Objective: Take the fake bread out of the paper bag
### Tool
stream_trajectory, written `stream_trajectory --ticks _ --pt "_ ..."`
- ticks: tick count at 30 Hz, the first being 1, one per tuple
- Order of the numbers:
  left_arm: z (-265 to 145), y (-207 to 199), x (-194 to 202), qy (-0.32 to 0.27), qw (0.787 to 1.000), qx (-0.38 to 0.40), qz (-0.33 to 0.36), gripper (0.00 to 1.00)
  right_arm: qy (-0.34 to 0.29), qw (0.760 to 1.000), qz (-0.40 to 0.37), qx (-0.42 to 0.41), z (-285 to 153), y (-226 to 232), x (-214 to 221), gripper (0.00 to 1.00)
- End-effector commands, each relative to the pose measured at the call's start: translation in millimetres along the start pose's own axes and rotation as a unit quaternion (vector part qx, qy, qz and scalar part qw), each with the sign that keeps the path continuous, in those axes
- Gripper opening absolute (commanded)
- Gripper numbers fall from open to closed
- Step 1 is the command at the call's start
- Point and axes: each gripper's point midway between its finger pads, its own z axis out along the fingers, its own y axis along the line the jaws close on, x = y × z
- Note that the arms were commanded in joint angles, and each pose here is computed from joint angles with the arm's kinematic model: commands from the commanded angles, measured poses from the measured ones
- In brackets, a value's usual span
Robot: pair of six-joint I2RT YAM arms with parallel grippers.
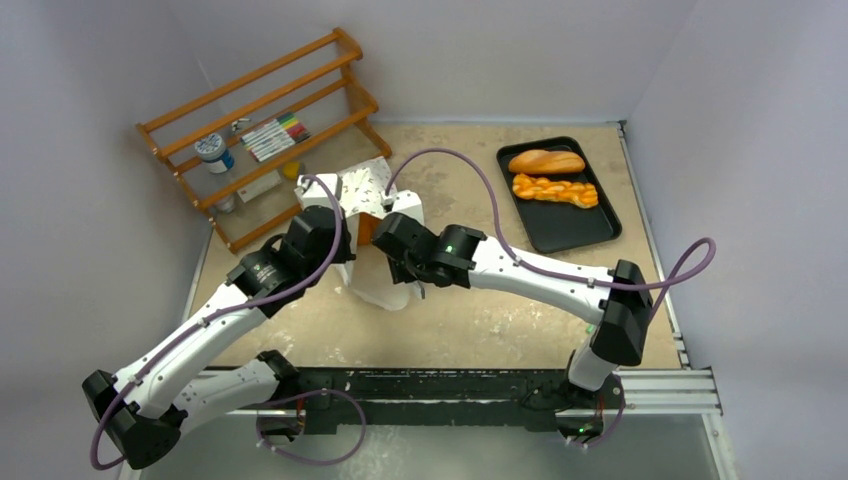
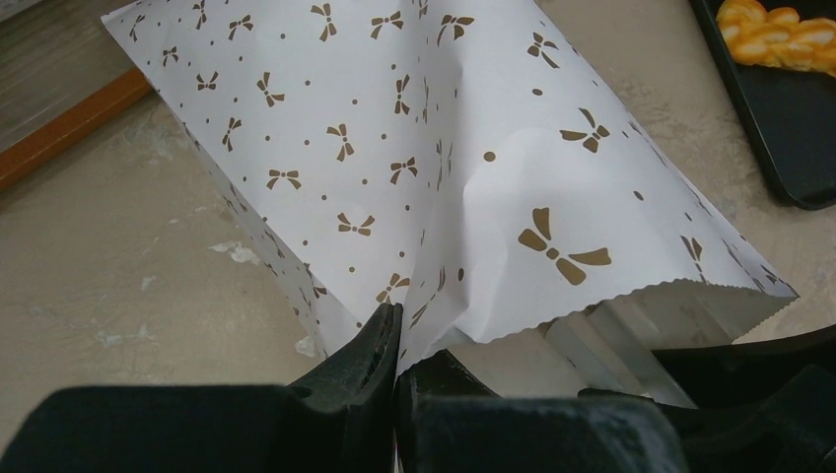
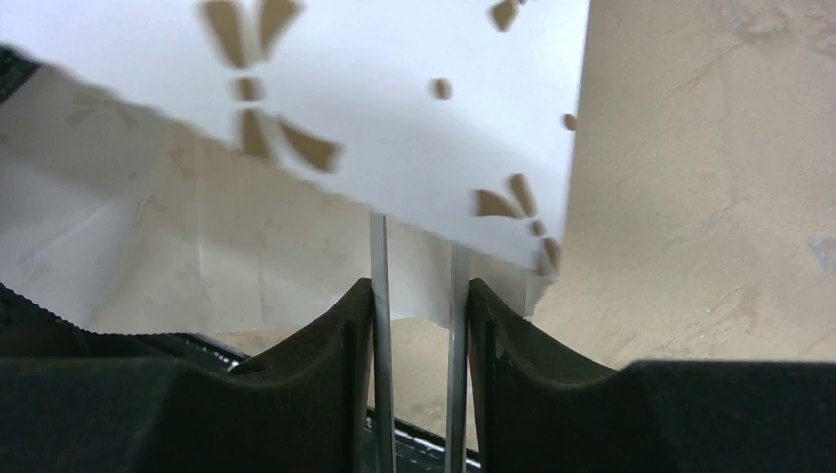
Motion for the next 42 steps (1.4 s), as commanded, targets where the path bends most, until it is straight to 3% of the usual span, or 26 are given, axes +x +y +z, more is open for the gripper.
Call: stream_trajectory --ticks 1,23,42 --pt "-1.9 -0.7 -11.1 -0.023 1.0 0.002 0.001 0.0 -0.057 0.998 0.002 0.016 -20.0 -6.4 -35.2 0.39" --pt "-3.9 -4.3 -17.5 -0.022 1.0 0.006 0.006 0.0 -0.036 0.998 -0.042 -0.022 -2.8 -14.6 -33.1 0.46" --pt "-8.5 -7.8 -22.6 -0.027 0.999 0.018 0.005 0.0 -0.065 0.993 -0.056 -0.079 18.5 -20.5 -44.0 0.53"
